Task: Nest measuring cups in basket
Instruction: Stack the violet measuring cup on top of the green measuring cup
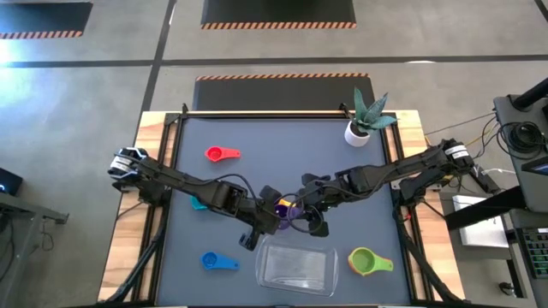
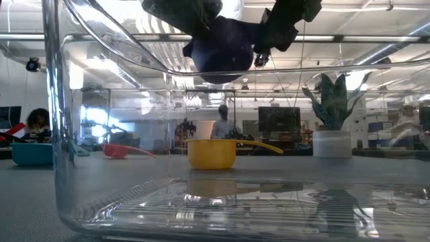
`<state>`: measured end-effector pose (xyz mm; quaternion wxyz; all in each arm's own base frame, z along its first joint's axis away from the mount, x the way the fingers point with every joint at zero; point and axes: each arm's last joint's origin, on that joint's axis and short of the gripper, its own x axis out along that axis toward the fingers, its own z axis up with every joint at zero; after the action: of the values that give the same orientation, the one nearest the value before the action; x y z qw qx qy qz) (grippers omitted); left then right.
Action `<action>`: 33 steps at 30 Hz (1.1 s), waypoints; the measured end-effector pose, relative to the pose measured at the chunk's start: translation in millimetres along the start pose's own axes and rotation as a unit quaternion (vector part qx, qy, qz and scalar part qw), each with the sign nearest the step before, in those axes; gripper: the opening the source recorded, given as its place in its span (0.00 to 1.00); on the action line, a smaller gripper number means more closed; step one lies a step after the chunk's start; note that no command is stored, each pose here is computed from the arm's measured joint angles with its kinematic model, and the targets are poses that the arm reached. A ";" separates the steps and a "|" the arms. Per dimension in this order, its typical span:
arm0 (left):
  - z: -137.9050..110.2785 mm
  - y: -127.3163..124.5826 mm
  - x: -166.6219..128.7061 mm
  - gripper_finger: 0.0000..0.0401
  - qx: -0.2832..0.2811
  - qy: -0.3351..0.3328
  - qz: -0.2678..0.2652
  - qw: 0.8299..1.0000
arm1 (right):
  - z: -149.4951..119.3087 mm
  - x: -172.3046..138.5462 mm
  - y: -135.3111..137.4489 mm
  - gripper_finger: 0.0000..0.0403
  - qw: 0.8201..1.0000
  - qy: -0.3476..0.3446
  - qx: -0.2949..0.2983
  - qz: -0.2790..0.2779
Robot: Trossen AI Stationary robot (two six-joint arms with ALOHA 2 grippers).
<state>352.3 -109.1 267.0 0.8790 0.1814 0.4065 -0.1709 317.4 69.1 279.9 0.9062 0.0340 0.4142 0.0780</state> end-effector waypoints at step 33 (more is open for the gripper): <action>-7.0 7.7 -0.7 0.31 -0.057 0.026 0.004 0.998 | -11.4 -1.7 -3.6 0.05 0.998 0.055 0.002 -0.039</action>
<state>350.7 -99.0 264.7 0.8777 0.1368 0.4378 -0.1385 308.2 65.2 273.3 0.8842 0.0151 0.4648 0.0436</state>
